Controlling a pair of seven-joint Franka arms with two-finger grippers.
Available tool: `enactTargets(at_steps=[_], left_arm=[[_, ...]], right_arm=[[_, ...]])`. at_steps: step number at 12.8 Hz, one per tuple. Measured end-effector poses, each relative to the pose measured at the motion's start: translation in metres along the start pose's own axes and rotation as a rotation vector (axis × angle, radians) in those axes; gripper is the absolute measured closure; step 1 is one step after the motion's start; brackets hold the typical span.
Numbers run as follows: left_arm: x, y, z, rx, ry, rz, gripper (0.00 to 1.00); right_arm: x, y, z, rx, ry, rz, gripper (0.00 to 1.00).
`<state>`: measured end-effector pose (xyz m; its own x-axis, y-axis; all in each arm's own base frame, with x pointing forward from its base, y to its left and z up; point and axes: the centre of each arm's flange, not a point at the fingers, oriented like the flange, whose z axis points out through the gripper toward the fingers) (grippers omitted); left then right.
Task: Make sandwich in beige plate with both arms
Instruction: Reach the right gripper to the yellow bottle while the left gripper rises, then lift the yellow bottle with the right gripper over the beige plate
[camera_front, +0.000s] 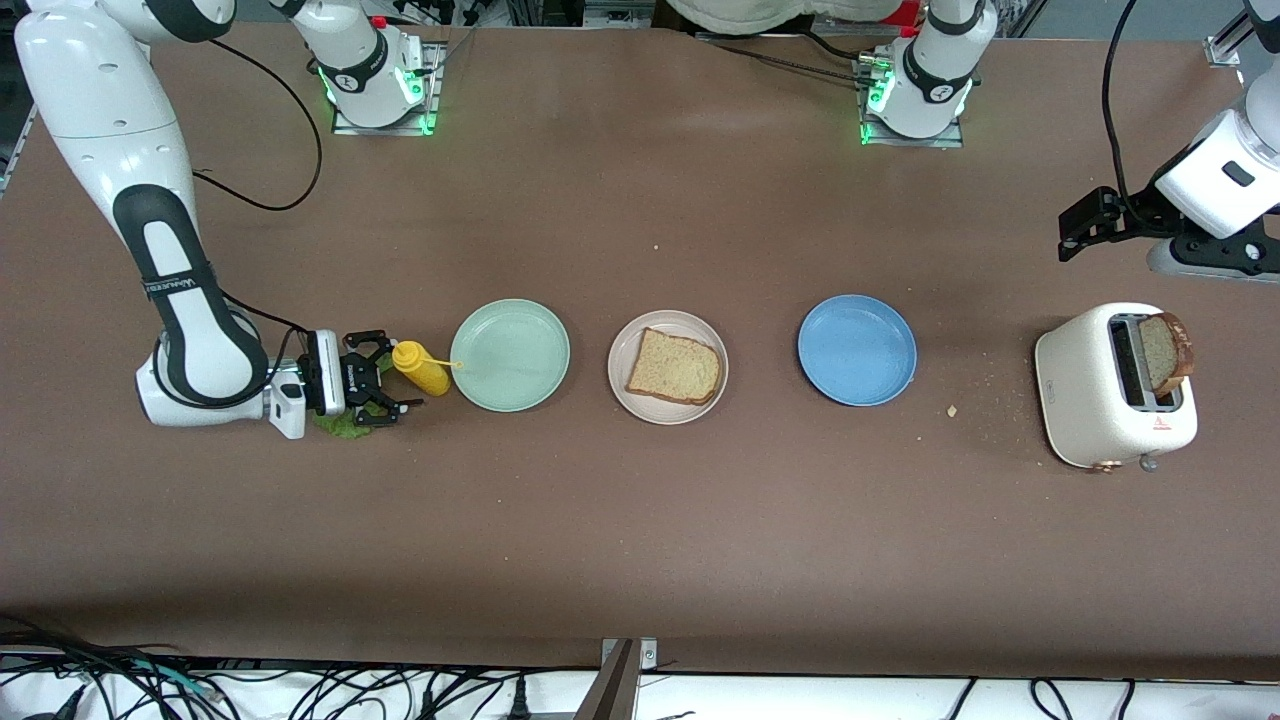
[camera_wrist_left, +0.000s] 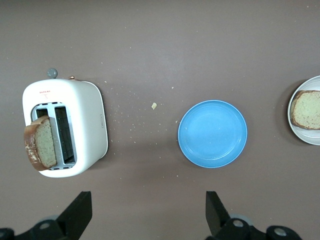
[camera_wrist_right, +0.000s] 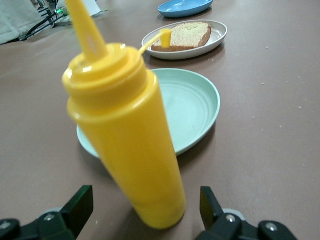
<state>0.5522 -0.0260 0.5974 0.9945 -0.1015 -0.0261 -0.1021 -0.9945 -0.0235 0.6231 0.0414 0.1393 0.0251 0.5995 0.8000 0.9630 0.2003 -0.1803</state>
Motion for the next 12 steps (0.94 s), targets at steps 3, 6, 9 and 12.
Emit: enactTargets(at_steps=[3,6,9,12], left_arm=[[0.000,0.000,0.000,0.000,0.000,0.000,0.00],[0.000,0.000,0.000,0.000,0.000,0.000,0.00],[0.000,0.000,0.000,0.000,-0.002,0.000,0.00],[0.000,0.000,0.001,0.000,-0.003,0.000,0.00]], right_arm=[[0.006,0.004,0.006,-0.013,-0.011,0.003,0.12],[0.009,0.007,0.008,-0.026,-0.012,0.002,0.50],[0.016,0.013,-0.002,-0.059,-0.055,0.008,0.64],[0.055,0.017,-0.028,-0.040,-0.211,0.081,0.70]])
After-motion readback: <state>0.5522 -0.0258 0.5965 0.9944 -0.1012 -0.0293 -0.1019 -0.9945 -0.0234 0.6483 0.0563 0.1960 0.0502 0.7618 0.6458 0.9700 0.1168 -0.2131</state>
